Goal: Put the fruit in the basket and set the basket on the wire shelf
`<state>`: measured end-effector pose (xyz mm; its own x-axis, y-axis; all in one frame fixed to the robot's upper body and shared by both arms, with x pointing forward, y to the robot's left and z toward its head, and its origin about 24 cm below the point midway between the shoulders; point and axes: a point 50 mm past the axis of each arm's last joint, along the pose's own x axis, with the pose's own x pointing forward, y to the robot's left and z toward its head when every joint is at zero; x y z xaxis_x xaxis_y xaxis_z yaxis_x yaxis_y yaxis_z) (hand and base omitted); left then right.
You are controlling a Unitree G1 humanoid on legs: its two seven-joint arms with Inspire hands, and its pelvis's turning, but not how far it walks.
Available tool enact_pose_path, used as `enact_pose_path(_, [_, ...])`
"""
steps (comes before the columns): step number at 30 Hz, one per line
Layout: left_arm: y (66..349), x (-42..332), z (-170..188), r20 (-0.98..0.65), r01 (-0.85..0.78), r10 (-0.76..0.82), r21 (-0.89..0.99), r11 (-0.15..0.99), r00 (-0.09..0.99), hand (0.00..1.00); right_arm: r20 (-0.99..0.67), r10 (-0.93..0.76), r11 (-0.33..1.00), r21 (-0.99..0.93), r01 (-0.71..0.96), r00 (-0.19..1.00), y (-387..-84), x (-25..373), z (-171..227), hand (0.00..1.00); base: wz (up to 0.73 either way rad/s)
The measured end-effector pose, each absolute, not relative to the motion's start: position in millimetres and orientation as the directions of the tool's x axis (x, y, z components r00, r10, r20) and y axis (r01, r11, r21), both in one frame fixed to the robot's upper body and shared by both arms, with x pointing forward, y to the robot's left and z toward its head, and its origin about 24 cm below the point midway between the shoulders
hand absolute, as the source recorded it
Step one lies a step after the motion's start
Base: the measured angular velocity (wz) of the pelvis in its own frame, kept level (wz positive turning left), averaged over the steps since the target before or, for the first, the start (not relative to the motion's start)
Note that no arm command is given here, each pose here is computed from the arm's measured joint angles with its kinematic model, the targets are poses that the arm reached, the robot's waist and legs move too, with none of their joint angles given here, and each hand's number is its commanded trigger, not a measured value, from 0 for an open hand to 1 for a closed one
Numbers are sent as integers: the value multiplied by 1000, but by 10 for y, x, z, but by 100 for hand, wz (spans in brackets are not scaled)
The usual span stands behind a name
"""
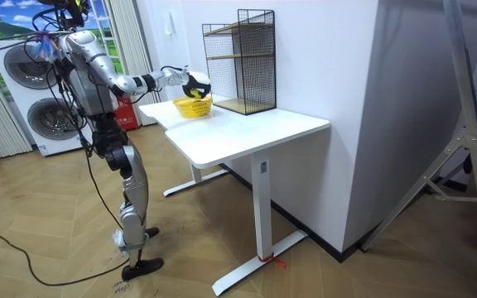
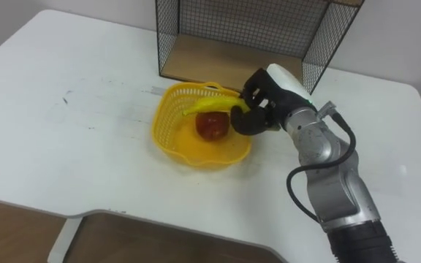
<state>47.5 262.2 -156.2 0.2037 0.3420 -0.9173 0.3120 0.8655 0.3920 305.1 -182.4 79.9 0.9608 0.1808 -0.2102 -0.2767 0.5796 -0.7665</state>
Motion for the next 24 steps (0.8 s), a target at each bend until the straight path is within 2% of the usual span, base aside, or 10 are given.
enact_pose_path(5, [2599,485,-1568,-919,332,335,389,859,208,0,-215,193,567,-772,-288,957,-1783,3050,787,100,0])
enact_pose_path(6, [2594,485,-1569,-919,337,334,388,858,208,0,-217,197,563,-773,-291,956,-1766,3049,781,94,0])
enact_pose_path(7, [2582,477,-1575,-922,347,328,382,857,205,0,-216,205,568,-768,-296,955,-1730,3049,773,53,0])
enact_pose_path(8, [2575,475,-1578,-924,352,324,378,856,204,0,-214,215,569,-766,-301,953,-1693,3053,773,17,0])
enact_pose_path(9, [2573,476,-1578,-924,354,322,376,856,204,0,-213,220,567,-766,-303,952,-1677,3056,775,0,0])
enact_pose_path(24, [2555,473,-1587,-940,363,285,335,869,185,0,-249,266,535,-765,-357,931,-1544,3036,722,0,0])
